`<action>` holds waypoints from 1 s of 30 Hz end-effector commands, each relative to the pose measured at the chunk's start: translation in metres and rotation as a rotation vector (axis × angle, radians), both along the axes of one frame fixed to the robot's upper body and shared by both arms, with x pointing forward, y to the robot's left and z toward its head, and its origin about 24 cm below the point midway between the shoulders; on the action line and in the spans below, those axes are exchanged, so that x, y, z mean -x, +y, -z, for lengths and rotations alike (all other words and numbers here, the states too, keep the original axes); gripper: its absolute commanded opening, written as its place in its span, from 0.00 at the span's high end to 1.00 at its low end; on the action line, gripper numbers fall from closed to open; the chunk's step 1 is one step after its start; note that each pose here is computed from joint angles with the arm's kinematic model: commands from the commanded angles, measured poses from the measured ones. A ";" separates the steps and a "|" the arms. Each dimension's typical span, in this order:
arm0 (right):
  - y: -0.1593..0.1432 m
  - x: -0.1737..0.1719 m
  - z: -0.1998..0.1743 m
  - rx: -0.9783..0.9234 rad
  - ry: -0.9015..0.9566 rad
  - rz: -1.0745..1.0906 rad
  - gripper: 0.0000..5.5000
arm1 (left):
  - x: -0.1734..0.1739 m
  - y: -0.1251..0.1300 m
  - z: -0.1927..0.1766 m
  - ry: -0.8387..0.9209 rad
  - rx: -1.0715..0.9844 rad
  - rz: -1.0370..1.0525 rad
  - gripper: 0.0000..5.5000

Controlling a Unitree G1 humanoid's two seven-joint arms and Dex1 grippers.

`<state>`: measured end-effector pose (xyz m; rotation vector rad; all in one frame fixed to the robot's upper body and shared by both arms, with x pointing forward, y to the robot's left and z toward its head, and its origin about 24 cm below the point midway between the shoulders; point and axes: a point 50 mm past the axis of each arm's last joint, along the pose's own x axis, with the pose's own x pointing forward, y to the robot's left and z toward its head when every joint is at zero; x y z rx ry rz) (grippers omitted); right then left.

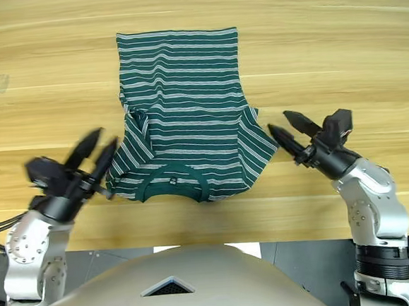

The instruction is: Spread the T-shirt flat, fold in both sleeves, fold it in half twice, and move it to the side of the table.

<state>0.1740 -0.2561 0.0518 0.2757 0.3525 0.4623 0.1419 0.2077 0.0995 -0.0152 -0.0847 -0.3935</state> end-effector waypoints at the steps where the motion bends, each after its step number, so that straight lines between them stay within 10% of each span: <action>1: -0.017 0.021 0.023 0.029 0.254 0.217 0.52 | 0.007 0.013 -0.011 -0.010 0.009 -0.103 0.73; 19: 0.030 0.020 0.040 -0.060 0.366 0.171 0.52 | 0.001 0.025 0.001 0.020 0.015 -0.207 0.73; 30: 0.032 0.019 0.042 -0.045 0.347 0.155 0.89 | -0.004 0.023 0.005 0.018 0.020 -0.205 0.73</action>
